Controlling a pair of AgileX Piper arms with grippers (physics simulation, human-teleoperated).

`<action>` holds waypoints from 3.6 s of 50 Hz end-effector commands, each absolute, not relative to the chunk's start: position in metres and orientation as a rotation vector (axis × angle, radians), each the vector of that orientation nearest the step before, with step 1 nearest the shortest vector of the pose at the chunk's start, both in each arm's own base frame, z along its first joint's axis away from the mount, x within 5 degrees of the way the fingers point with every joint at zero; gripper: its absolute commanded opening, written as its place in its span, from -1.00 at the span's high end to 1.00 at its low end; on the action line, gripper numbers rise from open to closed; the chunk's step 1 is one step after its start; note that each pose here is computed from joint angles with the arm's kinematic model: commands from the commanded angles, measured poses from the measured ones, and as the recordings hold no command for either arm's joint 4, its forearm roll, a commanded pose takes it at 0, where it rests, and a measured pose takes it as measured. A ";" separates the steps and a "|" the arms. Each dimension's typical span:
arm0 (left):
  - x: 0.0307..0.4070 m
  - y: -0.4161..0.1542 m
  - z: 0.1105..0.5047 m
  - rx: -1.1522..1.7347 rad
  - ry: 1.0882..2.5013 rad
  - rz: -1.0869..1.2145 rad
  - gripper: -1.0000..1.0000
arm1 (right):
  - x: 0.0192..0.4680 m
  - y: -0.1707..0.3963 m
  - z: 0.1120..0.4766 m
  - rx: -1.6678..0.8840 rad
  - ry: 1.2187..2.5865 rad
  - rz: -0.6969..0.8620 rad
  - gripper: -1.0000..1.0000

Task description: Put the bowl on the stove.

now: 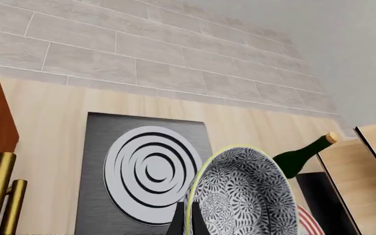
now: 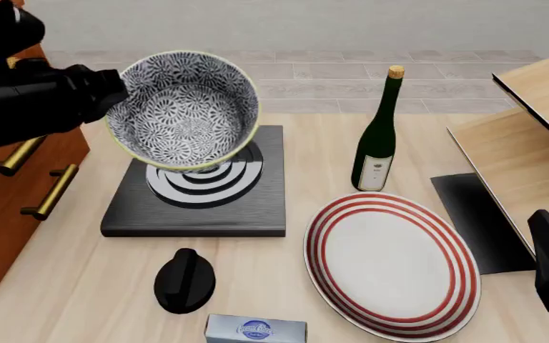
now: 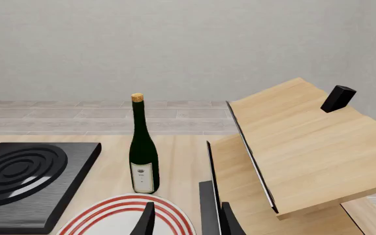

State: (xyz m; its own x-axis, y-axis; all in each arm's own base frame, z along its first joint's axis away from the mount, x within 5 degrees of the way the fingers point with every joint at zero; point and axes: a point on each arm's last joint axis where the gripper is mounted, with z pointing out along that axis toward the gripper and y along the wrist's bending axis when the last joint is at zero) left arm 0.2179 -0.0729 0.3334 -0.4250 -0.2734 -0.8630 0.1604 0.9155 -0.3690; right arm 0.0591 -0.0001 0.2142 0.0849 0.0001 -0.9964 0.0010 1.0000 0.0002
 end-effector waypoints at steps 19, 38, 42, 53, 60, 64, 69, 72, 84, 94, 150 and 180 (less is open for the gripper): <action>0.240 -0.078 0.304 -0.141 1.999 -0.501 1.00 | 0.059 0.000 0.214 0.001 1.486 -0.001 -1.00; 0.257 -0.071 0.300 -0.174 1.983 -0.465 1.00 | 0.059 0.000 0.214 0.001 1.486 -0.001 -1.00; 0.261 -0.071 0.298 -0.189 1.988 -0.469 1.00 | 0.059 0.000 0.214 0.001 1.486 -0.001 -1.00; 0.270 -0.067 0.293 -0.215 1.994 -0.455 1.00 | 0.059 0.000 0.214 0.001 1.486 -0.001 -1.00; 0.271 -0.065 0.295 -0.216 1.984 -0.449 1.00 | 0.059 0.000 0.214 0.001 1.486 -0.001 -1.00; 0.271 -0.066 0.293 -0.207 1.983 -0.445 1.00 | 0.059 0.000 0.214 0.001 1.486 -0.001 -1.00; 0.271 -0.063 0.294 -0.194 1.972 -0.428 1.00 | 0.059 0.000 0.214 0.001 1.486 0.000 -1.00; 0.270 -0.061 0.297 -0.171 1.953 -0.410 1.00 | 0.059 0.000 0.214 0.001 1.486 -0.001 -1.00; 0.270 -0.058 0.297 -0.135 1.922 -0.378 1.00 | 0.059 0.000 0.214 0.001 1.486 -0.001 -1.00; 0.271 -0.056 0.294 -0.108 1.902 -0.353 1.00 | 0.059 0.000 0.214 0.001 1.486 -0.001 -1.00; 0.300 -0.061 0.239 -0.151 1.992 -0.359 1.00 | 0.059 0.000 0.214 0.001 1.486 -0.001 -1.00; 0.305 -0.061 0.232 -0.155 1.969 -0.362 1.00 | 0.059 0.000 0.214 0.001 1.486 -0.001 -1.00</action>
